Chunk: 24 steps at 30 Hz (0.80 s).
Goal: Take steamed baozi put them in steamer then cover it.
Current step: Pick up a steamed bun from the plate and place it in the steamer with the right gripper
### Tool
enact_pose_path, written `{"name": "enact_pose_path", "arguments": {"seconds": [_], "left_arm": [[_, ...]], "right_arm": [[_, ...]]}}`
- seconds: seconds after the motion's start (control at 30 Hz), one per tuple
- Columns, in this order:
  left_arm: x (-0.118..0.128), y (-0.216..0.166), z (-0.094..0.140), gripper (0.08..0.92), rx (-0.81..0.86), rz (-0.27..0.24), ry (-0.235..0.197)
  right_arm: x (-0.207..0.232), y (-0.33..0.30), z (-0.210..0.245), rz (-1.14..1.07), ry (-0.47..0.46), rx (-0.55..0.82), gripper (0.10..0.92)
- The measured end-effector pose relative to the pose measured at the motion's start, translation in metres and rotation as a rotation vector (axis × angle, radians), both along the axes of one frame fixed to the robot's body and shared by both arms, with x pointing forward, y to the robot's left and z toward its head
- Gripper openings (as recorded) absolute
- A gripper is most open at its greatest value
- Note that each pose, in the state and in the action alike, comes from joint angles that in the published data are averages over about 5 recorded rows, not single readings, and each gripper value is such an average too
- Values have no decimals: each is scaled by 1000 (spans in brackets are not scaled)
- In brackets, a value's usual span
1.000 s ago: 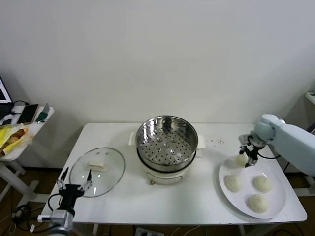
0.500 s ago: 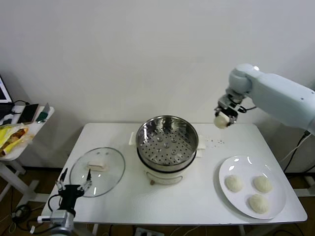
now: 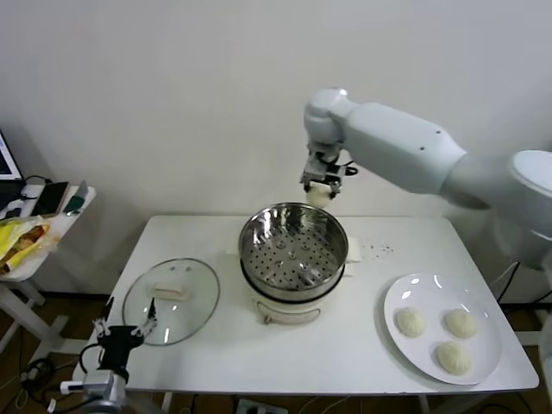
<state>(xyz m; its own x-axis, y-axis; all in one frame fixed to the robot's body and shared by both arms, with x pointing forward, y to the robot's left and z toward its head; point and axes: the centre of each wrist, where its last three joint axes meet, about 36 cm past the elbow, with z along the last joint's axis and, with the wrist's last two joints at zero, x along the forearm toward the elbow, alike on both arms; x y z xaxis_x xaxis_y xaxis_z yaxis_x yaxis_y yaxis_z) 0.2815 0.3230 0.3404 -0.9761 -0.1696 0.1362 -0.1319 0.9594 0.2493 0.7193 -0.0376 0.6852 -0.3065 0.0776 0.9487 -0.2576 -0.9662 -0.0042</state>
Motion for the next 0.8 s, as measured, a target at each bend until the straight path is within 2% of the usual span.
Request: {"name": "enact_pose_path", "arguments": {"seconds": [0.63, 0.7, 0.8], "left_arm": [[-3, 2, 1, 823, -4, 14, 2], [-4, 2, 1, 823, -6, 15, 4], [-5, 2, -1, 823, -6, 17, 7]], "right_arm": [[-8, 38, -89, 81, 28, -92, 637], [-8, 38, -97, 80, 33, -96, 645], [-9, 40, -106, 82, 39, -98, 700]]}}
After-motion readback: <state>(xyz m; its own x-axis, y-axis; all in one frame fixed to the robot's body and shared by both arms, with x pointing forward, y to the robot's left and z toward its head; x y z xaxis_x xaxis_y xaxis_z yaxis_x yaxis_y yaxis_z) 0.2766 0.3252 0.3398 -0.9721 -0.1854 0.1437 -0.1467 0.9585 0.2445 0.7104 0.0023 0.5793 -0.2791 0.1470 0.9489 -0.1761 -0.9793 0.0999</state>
